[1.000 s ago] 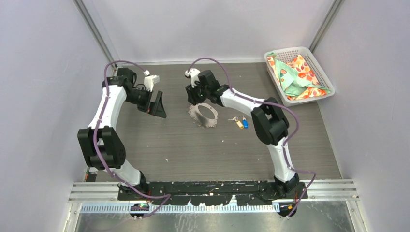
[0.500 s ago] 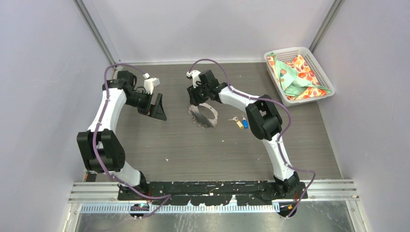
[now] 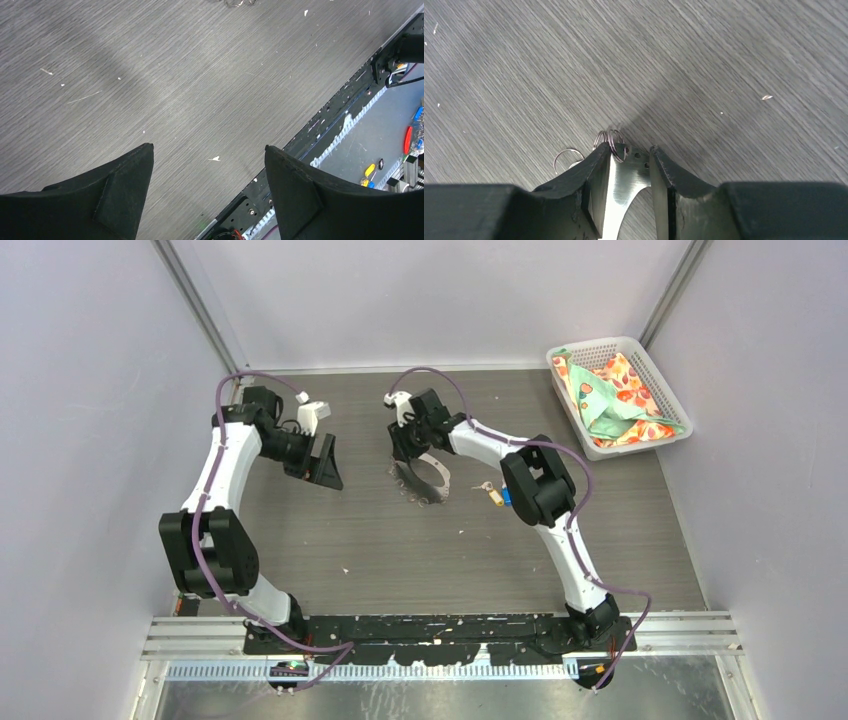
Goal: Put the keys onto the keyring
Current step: Pick up the keyring from the center of the board, then adjust the keyring.
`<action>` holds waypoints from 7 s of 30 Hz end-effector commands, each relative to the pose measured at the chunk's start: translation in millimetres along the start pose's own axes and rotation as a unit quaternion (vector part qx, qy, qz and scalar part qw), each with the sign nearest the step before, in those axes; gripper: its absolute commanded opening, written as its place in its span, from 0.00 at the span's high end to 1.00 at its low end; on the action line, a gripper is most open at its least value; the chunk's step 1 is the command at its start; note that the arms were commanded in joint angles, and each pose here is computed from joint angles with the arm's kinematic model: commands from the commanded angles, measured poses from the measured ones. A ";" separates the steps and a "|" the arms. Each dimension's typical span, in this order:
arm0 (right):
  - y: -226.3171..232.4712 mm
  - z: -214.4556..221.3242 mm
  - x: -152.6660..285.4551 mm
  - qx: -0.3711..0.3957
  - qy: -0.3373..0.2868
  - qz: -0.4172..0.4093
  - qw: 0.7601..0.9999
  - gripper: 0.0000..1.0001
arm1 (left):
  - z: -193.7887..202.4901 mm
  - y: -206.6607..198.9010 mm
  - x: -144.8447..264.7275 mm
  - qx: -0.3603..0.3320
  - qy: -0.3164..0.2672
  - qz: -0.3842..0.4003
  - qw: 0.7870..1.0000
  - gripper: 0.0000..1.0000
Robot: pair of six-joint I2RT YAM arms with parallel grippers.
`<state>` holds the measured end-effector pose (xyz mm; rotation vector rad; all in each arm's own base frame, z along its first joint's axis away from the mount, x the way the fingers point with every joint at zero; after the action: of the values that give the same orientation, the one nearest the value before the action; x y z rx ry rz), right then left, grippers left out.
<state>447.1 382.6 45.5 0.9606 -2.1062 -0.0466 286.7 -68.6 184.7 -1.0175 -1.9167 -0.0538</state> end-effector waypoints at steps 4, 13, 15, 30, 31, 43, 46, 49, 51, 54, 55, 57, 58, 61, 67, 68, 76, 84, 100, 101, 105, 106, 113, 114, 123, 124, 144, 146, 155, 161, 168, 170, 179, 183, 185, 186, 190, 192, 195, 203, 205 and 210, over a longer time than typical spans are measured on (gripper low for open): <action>10.2 -22.0 1.5 -0.001 -0.023 -0.025 0.999 0.64 | -0.7 -0.3 4.8 -0.007 -0.006 -0.013 1.000 0.18; 22.8 -21.4 -0.6 -0.008 -0.019 -0.055 0.998 0.80 | 1.0 5.6 4.2 -0.006 0.005 -0.023 1.000 0.21; 24.7 -20.0 -1.2 -0.008 -0.018 -0.058 0.998 0.87 | 1.3 6.7 3.3 -0.005 0.006 -0.023 1.000 0.21; 56.7 -63.2 56.4 -0.004 -0.100 -0.075 0.992 0.99 | -6.1 2.8 4.2 -0.017 -0.006 -0.005 1.000 0.27; 63.7 -65.4 63.2 -0.002 -0.106 -0.081 0.991 0.99 | -9.0 0.5 5.9 -0.028 -0.015 -0.001 1.000 0.26; 188.8 -64.7 191.5 0.078 -0.163 -0.191 0.965 0.99 | -55.6 -74.7 69.8 -0.210 -0.153 0.045 0.965 0.25; 218.6 -64.4 225.2 0.087 -0.179 -0.228 0.953 0.99 | -47.7 -103.0 87.2 -0.265 -0.156 0.069 0.949 0.27; 249.4 -62.1 257.5 0.098 -0.194 -0.267 0.939 0.99 | -37.4 -133.5 103.5 -0.318 -0.169 0.087 0.929 0.34; 266.3 -59.6 277.5 0.105 -0.201 -0.291 0.929 0.99 | -29.0 -155.6 114.8 -0.358 -0.183 0.092 0.911 0.45; 286.8 -56.7 305.2 0.109 -0.215 -0.318 0.917 0.99 | -23.7 -176.2 125.6 -0.371 -0.193 0.106 0.902 0.52; 293.1 -56.3 315.8 0.109 -0.221 -0.325 0.913 0.99 | -25.4 -180.3 128.1 -0.361 -0.198 0.110 0.905 0.52; 303.9 -54.1 329.4 0.113 -0.230 -0.334 0.907 0.99 | -28.7 -187.9 131.8 -0.344 -0.207 0.120 0.908 0.52; 309.2 -52.8 335.5 0.115 -0.234 -0.337 0.904 0.99 | -29.4 -192.5 133.1 -0.336 -0.213 0.128 0.909 0.52; 320.1 -47.2 346.5 0.126 -0.245 -0.335 0.901 0.99 | -28.1 -211.4 134.7 -0.333 -0.230 0.161 0.900 0.52; 324.7 -37.5 352.1 0.146 -0.250 -0.305 0.907 0.99 | -13.1 -247.5 135.4 -0.367 -0.225 0.214 0.877 0.52; 325.0 -36.7 353.4 0.147 -0.252 -0.304 0.907 0.99 | -11.9 -250.3 136.2 -0.367 -0.226 0.215 0.876 0.52; 327.5 -32.9 360.0 0.155 -0.257 -0.304 0.904 0.99 | 0.0 -263.4 138.4 -0.380 -0.236 0.206 0.870 0.56; 326.9 -29.8 368.3 0.164 -0.258 -0.306 0.902 0.99 | 12.4 -250.1 128.2 -0.408 -0.207 0.166 0.874 0.55; 333.8 -17.7 363.2 0.183 -0.223 -0.324 0.901 0.99 | -16.9 -242.9 133.5 -0.423 -0.248 0.119 0.863 0.53; 334.7 -17.8 363.8 0.184 -0.223 -0.326 0.900 0.99 | -17.4 -245.2 134.0 -0.422 -0.251 0.127 0.862 0.53; 338.1 -17.7 365.9 0.186 -0.223 -0.332 0.897 0.99 | -17.6 -248.4 132.7 -0.416 -0.252 0.145 0.862 0.53; 338.7 -17.4 366.2 0.187 -0.222 -0.333 0.897 0.99 | -17.7 -248.4 132.4 -0.416 -0.251 0.146 0.862 0.54; 341.7 -16.7 365.4 0.187 -0.221 -0.336 0.896 0.99 | -17.5 -251.1 131.8 -0.419 -0.247 0.156 0.860 0.60; 342.0 -17.6 365.3 0.187 -0.222 -0.336 0.896 0.99 | -17.0 -251.8 131.5 -0.418 -0.246 0.158 0.860 0.61; 348.3 -23.3 365.4 0.187 -0.228 -0.342 0.892 0.99 | -11.4 -254.6 128.6 -0.424 -0.226 0.173 0.860 0.76; 348.2 -23.7 366.0 0.186 -0.229 -0.342 0.892 0.99 | -10.9 -253.8 128.0 -0.426 -0.222 0.171 0.860 0.80; 356.5 -20.9 386.7 0.184 -0.219 -0.373 0.882 0.94 | -9.6 -247.5 123.1 -0.479 -0.254 0.116 0.832 1.00; 356.9 -19.2 390.9 0.184 -0.216 -0.378 0.881 0.85 | -9.7 -248.4 123.3 -0.480 -0.256 0.118 0.830 1.00; 348.3 -8.6 426.1 0.188 -0.230 -0.389 0.872 0.57 | -8.7 -261.1 129.4 -0.480 -0.270 0.150 0.821 1.00; 332.5 -2.6 427.3 0.195 -0.248 -0.360 0.878 0.53 | -6.0 -283.5 144.7 -0.546 -0.326 0.169 0.753 1.00; 328.7 0.7 409.0 0.220 -0.248 -0.345 0.878 0.53 | 0.7 -291.1 149.2 -0.646 -0.370 0.133 0.654 1.00; 328.5 0.6 405.7 0.225 -0.249 -0.343 0.877 0.53 | 3.6 -290.7 149.1 -0.678 -0.376 0.112 0.622 1.00; 327.5 0.4 401.0 0.248 -0.273 -0.342 0.864 0.55 | 7.6 -290.4 149.4 -0.736 -0.385 0.070 0.552 1.00; 328.5 3.0 399.1 0.265 -0.276 -0.347 0.856 0.57 | 8.8 -292.8 150.0 -0.737 -0.390 0.077 0.548 1.00; 329.4 4.5 398.5 0.271 -0.275 -0.349 0.854 0.58 | 9.9 -294.7 151.0 -0.736 -0.392 0.081 0.545 1.00; 329.3 5.0 397.9 0.273 -0.274 -0.350 0.853 0.58 | 10.5 -295.8 151.8 -0.736 -0.394 0.082 0.544 1.00; 331.5 5.0 402.7 0.277 -0.274 -0.356 0.849 0.59 | 11.0 -300.6 155.0 -0.715 -0.401 0.103 0.564 1.00; 334.6 5.4 405.5 0.278 -0.275 -0.363 0.846 0.60 | 8.7 -301.2 154.5 -0.675 -0.401 0.127 0.606 1.00; 338.8 5.4 408.1 0.275 -0.278 -0.370 0.843 0.60 | -6.8 -302.4 158.7 -0.624 -0.415 0.146 0.646 1.00; 342.3 0.6 418.5 0.263 -0.302 -0.371 0.838 0.62 | -42.1 -295.5 162.8 -0.444 -0.463 0.160 0.750 1.00; 340.9 -2.2 419.0 0.257 -0.307 -0.364 0.841 0.63 | -44.7 -295.7 164.0 -0.426 -0.465 0.164 0.758 1.00; 337.3 -9.0 421.2 0.241 -0.319 -0.349 0.848 0.66 | -35.9 -298.7 159.4 -0.424 -0.449 0.192 0.763 1.00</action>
<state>78.8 359.2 415.9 2.2409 -2.1646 -0.1505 86.5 -179.0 415.2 -2.3329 -2.5303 -0.3335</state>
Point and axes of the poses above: each gripper's point midway between its finger pads, its own x axis back along the fingers, its own y axis along the line the jaws close on, z = x × y, the point moved 2 cm from there along x, back along the fingers, and after that the axes turned 12 degrees about -x, right-handed, at the moved point
